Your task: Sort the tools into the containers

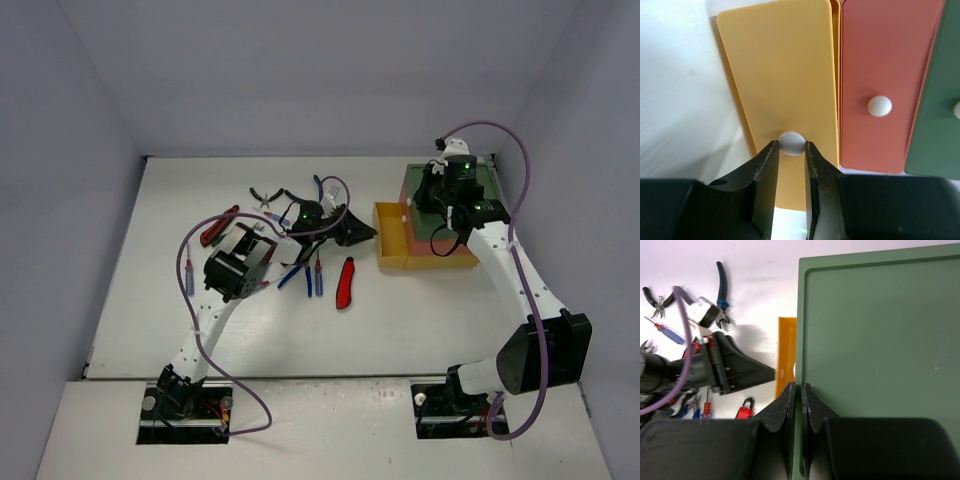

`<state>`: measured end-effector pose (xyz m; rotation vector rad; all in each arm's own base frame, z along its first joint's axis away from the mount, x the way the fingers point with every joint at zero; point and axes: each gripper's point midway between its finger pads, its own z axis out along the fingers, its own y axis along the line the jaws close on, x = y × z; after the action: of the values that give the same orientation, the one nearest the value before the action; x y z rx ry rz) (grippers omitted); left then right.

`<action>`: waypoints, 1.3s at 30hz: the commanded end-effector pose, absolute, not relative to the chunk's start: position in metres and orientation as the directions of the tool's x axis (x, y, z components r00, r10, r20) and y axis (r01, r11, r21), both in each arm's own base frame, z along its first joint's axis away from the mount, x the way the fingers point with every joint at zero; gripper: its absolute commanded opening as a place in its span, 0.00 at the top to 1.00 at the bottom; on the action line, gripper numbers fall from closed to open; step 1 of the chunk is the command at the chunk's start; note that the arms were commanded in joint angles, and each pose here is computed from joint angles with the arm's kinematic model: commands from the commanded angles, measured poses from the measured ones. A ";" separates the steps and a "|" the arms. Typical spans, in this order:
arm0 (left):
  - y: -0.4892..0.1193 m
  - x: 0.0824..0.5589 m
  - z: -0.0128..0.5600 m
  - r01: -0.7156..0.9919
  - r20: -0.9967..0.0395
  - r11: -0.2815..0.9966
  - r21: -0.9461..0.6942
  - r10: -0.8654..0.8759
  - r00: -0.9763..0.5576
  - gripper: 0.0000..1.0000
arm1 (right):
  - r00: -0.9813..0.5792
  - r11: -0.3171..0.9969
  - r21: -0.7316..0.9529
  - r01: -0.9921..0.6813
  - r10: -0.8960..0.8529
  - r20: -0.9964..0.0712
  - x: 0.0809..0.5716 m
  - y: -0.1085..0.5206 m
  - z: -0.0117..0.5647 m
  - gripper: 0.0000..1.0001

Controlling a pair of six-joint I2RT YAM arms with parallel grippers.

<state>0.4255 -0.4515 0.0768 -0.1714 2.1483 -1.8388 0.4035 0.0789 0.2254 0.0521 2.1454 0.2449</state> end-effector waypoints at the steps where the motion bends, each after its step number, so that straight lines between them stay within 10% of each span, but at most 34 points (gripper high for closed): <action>1: -0.431 0.434 0.156 0.286 -0.302 0.096 -0.953 -0.309 -0.902 1.00 | -0.532 0.992 0.121 0.021 0.114 -0.839 0.400 0.052 0.230 1.00; 27: -0.384 0.415 0.124 0.257 -0.309 0.203 -0.945 -0.288 -0.907 0.99 | -0.527 0.992 0.123 0.031 0.121 -0.841 0.399 0.049 0.231 1.00; 33: -0.375 0.416 0.169 0.321 -0.371 0.201 -0.926 -0.310 -0.875 0.53 | -0.496 0.993 0.119 0.025 0.116 -0.861 0.401 0.048 0.247 1.00; 39: -0.356 0.409 0.206 0.369 -0.466 0.325 -0.870 -0.304 -0.831 0.34 | -0.442 0.994 0.106 0.006 0.098 -0.892 0.399 0.047 0.273 0.94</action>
<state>0.4065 -0.3705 0.1267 -0.1008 2.1813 -1.6470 0.3982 0.0635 0.2267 0.0662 2.1430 0.1719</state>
